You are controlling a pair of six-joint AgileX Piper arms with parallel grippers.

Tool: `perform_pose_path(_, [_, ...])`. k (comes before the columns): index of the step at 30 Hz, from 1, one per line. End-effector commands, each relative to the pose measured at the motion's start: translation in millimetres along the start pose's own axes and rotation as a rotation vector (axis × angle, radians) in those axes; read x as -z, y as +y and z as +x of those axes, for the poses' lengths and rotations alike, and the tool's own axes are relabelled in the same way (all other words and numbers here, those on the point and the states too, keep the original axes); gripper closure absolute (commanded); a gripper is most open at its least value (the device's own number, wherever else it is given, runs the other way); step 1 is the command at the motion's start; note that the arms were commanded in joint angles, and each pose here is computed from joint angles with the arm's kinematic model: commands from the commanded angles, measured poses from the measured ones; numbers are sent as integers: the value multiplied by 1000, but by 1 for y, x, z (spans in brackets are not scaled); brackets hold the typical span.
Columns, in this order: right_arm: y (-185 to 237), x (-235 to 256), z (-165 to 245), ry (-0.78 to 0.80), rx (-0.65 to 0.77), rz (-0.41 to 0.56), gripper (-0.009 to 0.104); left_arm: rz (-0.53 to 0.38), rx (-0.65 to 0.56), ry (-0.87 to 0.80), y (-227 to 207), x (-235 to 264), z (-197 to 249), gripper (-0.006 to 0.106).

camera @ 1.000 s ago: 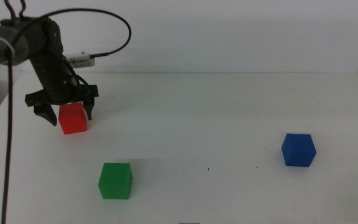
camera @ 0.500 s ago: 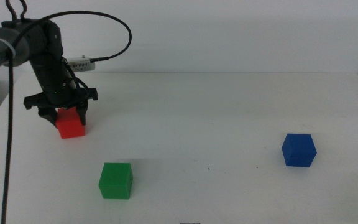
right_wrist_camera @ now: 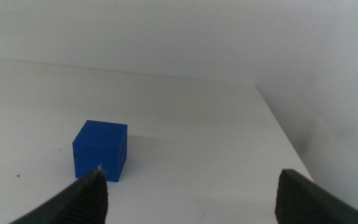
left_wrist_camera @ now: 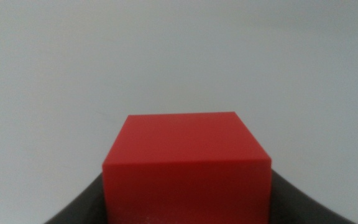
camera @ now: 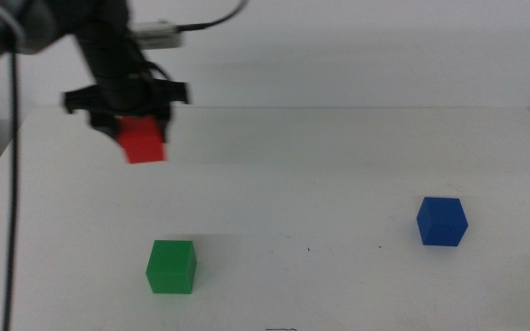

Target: Stack red cubes first, then green, then blue cubes in a specific spot.

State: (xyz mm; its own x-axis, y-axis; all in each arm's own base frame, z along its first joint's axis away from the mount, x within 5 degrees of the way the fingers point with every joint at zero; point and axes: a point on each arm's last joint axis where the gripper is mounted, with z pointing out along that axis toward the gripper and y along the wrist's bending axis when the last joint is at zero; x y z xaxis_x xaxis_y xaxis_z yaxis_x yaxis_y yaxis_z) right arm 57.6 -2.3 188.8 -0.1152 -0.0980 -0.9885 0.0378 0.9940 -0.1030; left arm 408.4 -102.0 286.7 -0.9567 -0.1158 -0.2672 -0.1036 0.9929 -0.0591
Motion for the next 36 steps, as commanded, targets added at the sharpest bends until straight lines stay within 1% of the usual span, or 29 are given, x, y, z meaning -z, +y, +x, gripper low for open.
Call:
perform_pose_path(1, [-2,0,-9,-72,19,24,20,12,6,4,-19,33,17,102])
perform_pose_path(4, [-2,0,-9,-72,19,24,20,38,-31,20,-56,33,35,102])
perform_pose_path(8, [-2,0,-9,-72,19,24,20,63,-41,33,-94,36,59,102])
perform_pose_path(11, [-2,0,-9,-72,19,24,20,76,-57,30,-110,38,69,102])
perform_pose_path(14, [-2,0,-9,-72,19,24,20,111,-82,34,-125,39,79,102])
perform_pose_path(19, [-2,0,-9,-72,19,24,20,137,-85,40,-143,25,85,102])
perform_pose_path(24, [-2,0,-9,-72,19,24,20,158,-87,100,-157,4,91,102])
perform_pose_path(28, [-2,0,-9,-72,19,24,20,171,-99,109,-166,-9,94,102])
perform_pose_path(36, [-2,0,-9,-71,19,24,20,160,-98,132,-170,-29,95,102])
